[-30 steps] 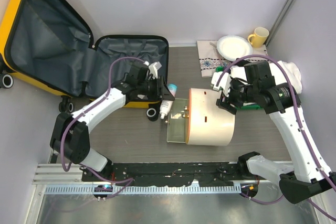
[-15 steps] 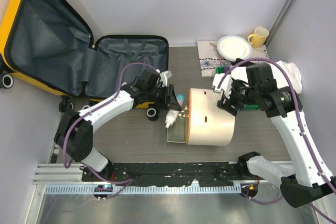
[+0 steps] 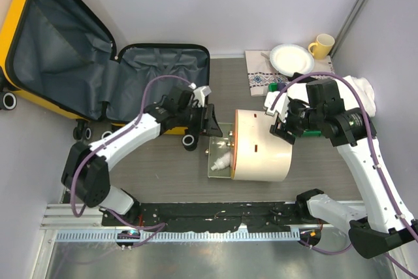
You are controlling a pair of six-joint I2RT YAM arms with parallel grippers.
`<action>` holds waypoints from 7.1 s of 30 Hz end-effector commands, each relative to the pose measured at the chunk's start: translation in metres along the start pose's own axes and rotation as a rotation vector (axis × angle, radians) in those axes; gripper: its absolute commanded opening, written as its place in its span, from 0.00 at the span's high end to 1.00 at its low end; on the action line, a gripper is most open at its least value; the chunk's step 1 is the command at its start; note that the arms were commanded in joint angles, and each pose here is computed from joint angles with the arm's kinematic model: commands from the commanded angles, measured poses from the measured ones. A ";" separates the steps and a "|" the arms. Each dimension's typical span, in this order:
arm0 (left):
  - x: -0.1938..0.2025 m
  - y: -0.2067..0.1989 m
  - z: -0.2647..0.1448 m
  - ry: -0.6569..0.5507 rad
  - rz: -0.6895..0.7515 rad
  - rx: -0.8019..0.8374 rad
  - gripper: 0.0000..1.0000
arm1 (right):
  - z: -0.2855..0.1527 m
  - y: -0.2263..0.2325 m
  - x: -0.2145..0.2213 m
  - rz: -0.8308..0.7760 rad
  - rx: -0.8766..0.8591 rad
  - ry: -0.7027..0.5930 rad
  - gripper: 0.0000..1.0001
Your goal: Open, take out, and arrange the luggage
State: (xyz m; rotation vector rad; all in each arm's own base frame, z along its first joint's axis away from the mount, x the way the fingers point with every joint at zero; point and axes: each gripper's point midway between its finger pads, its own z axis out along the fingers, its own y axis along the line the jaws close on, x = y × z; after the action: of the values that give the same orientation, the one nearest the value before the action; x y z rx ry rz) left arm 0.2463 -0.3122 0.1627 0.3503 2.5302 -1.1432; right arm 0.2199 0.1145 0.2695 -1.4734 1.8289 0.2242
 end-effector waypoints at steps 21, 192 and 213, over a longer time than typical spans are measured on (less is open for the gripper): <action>0.020 0.045 0.035 0.000 0.230 -0.039 1.00 | 0.000 0.055 0.068 0.115 -0.212 0.289 0.29; -0.188 0.287 -0.056 0.029 1.039 -0.183 0.90 | 0.022 0.044 0.081 0.162 -0.228 0.365 0.33; -0.121 0.067 -0.083 -0.154 -0.235 -0.050 1.00 | 0.028 0.038 0.073 0.214 -0.195 0.331 0.34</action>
State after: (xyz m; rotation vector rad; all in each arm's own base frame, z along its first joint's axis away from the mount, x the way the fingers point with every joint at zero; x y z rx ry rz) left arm 0.3845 -0.1918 0.1925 0.2879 2.4535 -1.0393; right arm 0.2620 0.1124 0.2657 -1.4074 1.8489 0.1161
